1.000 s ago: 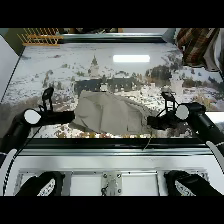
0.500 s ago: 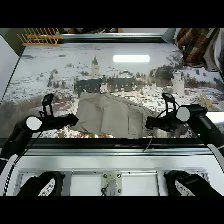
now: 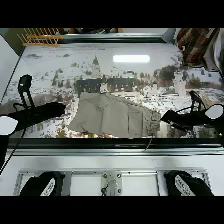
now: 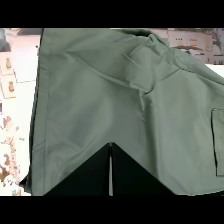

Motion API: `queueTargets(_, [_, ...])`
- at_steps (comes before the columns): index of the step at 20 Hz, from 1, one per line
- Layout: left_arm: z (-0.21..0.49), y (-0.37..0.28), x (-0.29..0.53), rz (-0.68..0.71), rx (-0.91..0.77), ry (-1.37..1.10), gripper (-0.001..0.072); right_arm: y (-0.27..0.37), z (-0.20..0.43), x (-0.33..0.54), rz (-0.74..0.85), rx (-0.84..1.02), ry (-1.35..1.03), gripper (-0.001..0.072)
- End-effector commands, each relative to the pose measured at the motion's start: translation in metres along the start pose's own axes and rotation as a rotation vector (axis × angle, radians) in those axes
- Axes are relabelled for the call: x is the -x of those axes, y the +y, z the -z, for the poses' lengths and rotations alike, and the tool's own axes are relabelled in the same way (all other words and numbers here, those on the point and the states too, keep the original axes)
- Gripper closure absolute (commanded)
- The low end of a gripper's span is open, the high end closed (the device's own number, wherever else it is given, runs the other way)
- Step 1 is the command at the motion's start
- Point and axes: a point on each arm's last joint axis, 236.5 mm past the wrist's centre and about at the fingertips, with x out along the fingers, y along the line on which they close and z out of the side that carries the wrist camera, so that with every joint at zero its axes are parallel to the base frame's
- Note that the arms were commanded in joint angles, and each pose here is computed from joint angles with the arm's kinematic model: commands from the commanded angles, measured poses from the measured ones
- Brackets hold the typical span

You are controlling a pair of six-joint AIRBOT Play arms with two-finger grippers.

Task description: Fold the clothes and pants, and hang the long-sleeved shirts on hangers.

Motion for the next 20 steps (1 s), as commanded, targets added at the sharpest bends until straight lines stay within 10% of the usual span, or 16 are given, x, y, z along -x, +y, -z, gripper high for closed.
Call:
queueTargets(1, [-0.003,-0.026,0.012,0.050,-0.058,-0.035,0.0704,-0.012,-0.006,-0.033,-0.164,-0.080,0.010,-0.0008])
queueTargets(16, [0.050,-0.057,-0.045,0.110,-0.033,0.207,0.0704,0.031,0.027,-0.122,-0.367,-0.001,0.212,-0.0005])
queueTargets(17, [0.050,-0.057,-0.044,0.110,-0.033,0.204,0.0704,0.034,0.028,-0.124,-0.363,0.010,0.211,0.0115])
queueTargets(19, [0.049,-0.057,-0.042,0.112,-0.035,0.199,0.0704,0.045,0.028,-0.123,-0.401,0.055,0.196,0.0685])
queueTargets(20, [0.048,-0.058,-0.041,0.113,-0.037,0.195,0.0704,0.051,0.025,-0.121,-0.431,0.066,0.181,0.0686])
